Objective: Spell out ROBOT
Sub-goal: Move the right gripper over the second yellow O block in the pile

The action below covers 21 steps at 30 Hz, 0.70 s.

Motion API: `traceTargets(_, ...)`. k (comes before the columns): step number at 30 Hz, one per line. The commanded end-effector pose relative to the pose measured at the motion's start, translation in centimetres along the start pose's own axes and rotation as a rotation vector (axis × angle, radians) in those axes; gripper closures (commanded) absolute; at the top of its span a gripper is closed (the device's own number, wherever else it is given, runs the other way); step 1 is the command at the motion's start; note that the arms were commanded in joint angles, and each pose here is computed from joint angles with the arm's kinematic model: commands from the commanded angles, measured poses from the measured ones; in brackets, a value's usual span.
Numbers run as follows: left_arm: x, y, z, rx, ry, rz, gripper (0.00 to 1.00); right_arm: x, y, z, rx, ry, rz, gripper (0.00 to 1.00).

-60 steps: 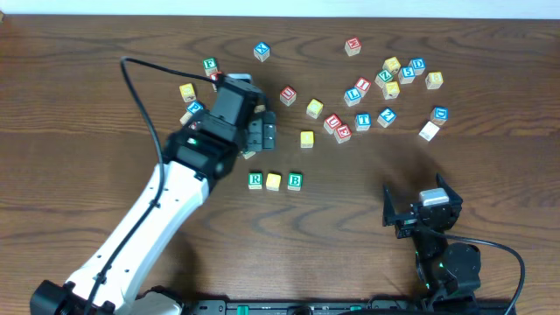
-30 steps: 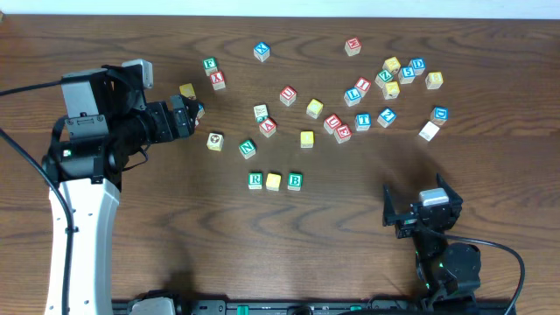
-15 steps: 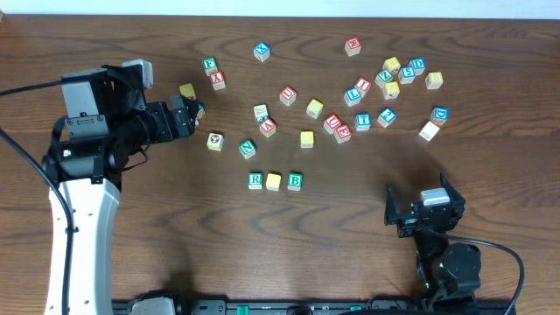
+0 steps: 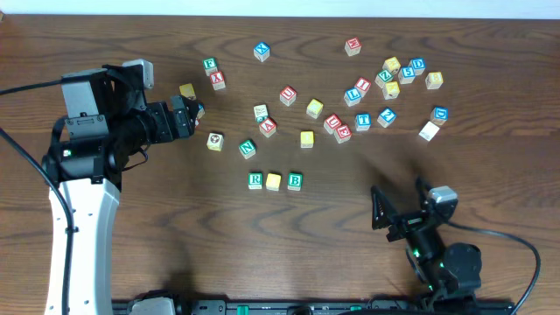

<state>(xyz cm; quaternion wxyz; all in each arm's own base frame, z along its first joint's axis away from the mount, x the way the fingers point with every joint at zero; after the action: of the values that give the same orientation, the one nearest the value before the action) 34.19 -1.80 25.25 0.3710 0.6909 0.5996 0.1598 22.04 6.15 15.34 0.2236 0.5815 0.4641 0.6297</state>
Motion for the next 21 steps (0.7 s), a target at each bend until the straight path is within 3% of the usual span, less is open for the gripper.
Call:
traceTargets(1,-0.2,0.9,-0.5,-0.023,-0.012,0.017,0.02,1.7,1.1,-0.2,0.108,0.004,0.040,0.01)
traceTargets(6,-0.2,0.9,-0.5,-0.023,-0.012,0.017,0.02,3.6,4.7,1.1,0.255,-0.066,-0.045,0.01)
traceTargets(12,-0.2,0.9,-0.5,-0.023,-0.012,0.017,0.02,6.3,7.2,5.4,0.609,-0.142,-0.151,0.01)
traceTargets(16,-0.2,0.9,-0.5,-0.023,-0.012,0.017,0.02,8.0,6.1,9.8,0.841,-0.151,-0.112,0.01)
traceTargets(21,-0.2,0.9,-0.5,-0.023,-0.012,0.017,0.02,9.0,2.6,14.6,0.942,-0.025,0.029,0.01)
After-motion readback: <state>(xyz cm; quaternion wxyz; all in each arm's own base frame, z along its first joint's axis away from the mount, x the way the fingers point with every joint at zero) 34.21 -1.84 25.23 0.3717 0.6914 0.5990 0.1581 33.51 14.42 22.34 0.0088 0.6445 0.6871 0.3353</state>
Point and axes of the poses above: each gripper's point midway between its finger pads, its own z axis out along the fingers, its own x axis along the line the jaws close on, y = z × x, the point moved 2 cm from there along -z, back along the fingers, and after that the axes turned 13 degrees about z, right-handed, at the moved point
